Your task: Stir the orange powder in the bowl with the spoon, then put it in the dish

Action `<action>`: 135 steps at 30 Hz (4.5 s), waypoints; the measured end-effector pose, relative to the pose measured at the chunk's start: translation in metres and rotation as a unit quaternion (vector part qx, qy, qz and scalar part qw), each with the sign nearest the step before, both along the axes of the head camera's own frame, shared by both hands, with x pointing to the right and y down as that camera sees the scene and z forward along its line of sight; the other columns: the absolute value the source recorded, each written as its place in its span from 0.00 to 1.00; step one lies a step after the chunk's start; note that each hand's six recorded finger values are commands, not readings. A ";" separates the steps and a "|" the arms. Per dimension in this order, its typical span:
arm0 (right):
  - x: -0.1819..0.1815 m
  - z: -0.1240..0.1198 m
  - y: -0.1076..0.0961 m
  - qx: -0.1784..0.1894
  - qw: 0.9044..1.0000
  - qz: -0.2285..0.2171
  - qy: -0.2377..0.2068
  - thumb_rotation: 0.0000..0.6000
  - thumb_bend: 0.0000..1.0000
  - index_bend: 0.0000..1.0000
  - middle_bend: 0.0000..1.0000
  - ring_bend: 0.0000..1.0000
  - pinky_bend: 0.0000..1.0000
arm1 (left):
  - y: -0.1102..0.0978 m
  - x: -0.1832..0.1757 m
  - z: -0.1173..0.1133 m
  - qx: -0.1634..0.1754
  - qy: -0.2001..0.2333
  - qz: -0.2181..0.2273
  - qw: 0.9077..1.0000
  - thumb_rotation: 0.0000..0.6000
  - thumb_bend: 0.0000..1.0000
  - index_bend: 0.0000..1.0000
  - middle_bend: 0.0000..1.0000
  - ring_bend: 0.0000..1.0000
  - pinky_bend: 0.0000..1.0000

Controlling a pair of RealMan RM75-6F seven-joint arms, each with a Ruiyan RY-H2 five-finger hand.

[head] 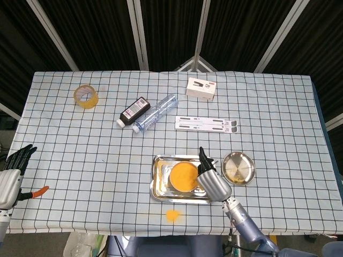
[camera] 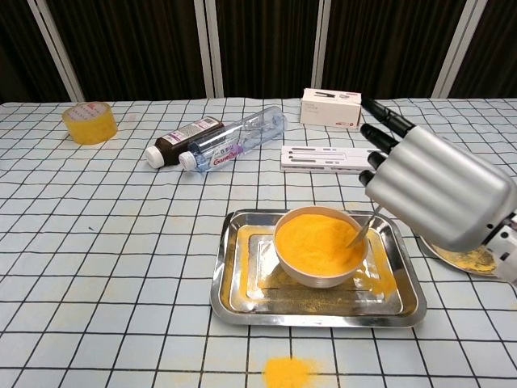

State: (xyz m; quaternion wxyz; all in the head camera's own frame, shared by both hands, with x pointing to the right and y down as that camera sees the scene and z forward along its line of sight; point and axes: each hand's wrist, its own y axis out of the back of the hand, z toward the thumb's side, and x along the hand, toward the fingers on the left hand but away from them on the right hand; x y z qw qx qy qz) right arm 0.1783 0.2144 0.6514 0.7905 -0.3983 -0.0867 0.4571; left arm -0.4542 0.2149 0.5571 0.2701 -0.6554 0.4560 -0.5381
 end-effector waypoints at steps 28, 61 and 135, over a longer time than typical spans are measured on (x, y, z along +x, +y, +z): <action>-0.040 0.024 0.011 -0.020 1.000 -0.005 -0.009 1.00 0.57 0.61 0.51 0.18 0.00 | 0.000 -0.001 -0.002 -0.001 0.008 -0.003 1.000 1.00 0.00 0.00 0.00 0.00 0.00; -0.029 0.003 -0.017 0.031 0.999 -0.010 0.017 1.00 0.57 0.61 0.51 0.18 0.00 | -0.001 -0.001 -0.001 0.000 0.008 -0.005 1.000 1.00 0.00 0.00 0.00 0.00 0.00; -0.031 0.021 0.006 0.009 0.998 -0.044 0.052 1.00 0.58 0.61 0.51 0.18 0.00 | 0.000 -0.001 -0.001 0.000 0.010 -0.006 1.000 1.00 0.01 0.00 0.00 0.00 0.00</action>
